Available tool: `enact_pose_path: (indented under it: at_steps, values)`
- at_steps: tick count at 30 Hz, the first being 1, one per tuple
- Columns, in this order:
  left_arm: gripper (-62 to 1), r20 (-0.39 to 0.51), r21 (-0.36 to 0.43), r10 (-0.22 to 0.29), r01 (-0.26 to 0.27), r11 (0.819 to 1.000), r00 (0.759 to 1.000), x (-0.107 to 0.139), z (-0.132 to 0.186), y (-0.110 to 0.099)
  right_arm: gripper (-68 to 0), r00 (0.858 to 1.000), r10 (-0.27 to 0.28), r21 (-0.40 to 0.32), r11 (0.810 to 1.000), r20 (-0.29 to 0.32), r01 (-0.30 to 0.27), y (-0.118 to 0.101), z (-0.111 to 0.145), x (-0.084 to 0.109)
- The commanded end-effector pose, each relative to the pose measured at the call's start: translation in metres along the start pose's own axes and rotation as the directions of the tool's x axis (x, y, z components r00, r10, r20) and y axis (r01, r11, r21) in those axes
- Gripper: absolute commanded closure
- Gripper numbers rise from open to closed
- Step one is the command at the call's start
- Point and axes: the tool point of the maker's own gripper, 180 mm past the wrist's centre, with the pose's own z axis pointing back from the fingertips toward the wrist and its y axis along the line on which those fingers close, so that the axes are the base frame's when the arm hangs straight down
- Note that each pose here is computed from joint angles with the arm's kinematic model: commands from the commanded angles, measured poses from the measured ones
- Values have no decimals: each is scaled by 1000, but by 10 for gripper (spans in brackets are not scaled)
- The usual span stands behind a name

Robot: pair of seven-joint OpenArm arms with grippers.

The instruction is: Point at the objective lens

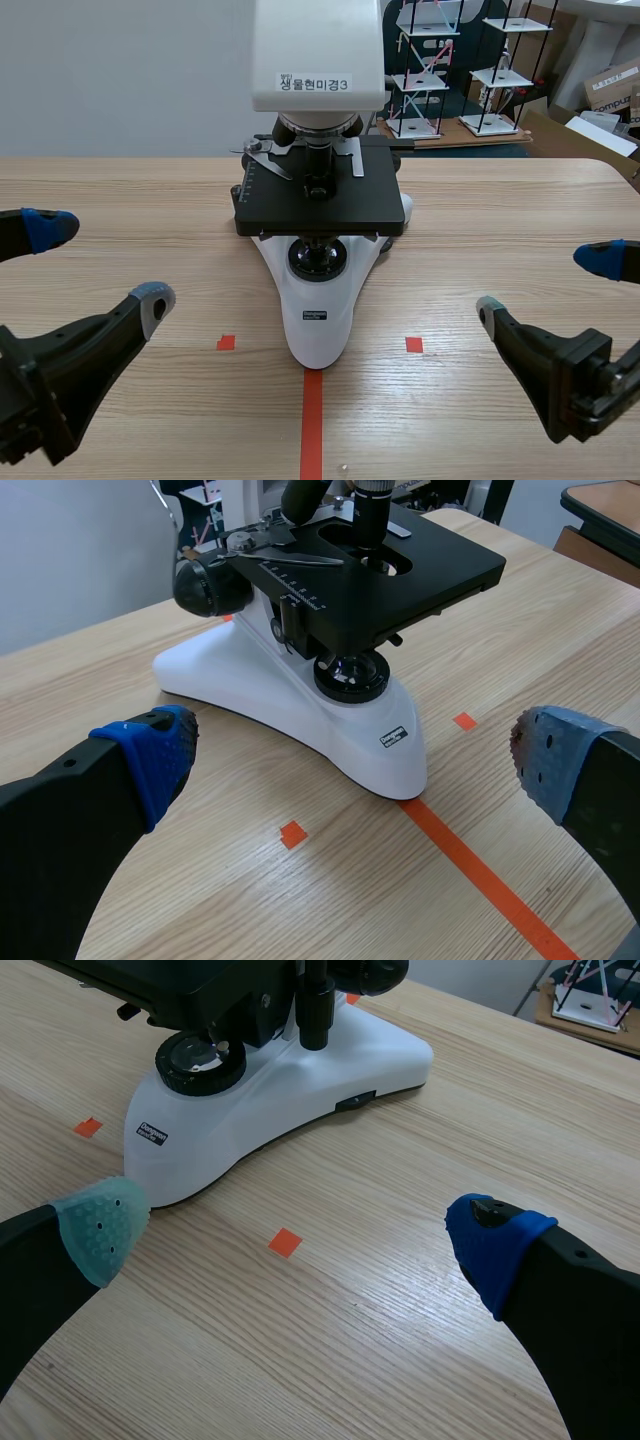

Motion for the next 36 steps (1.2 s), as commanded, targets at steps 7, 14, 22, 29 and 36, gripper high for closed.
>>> enact_pose_path:
  at_steps: [7, 14, 22, 29, 36]
  values:
    - [-378, 55, -53, 7, -4, 999, 998, 13, -21, -11, -679, 999, 13, 1, 1000, 32, -13, -1, 0, 11]
    - [-239, 112, -89, -2, 12, 996, 994, 19, -47, -8, -679, 999, 13, 1, 1000, 32, -13, -1, 0, 11]
    - [-78, 141, -134, -17, 36, 990, 990, 21, -75, -7, -679, 999, 13, 1, 1000, 32, -13, -1, 0, 11]
    - [-44, 151, -159, -25, 49, 986, 988, 22, -95, -7, -679, 999, 13, 1, 1000, 32, -13, -1, 0, 11]
    - [-44, 143, -199, -36, 64, 978, 989, 22, -112, -13, -679, 999, 13, 1, 1000, 33, -13, -1, 0, 11]
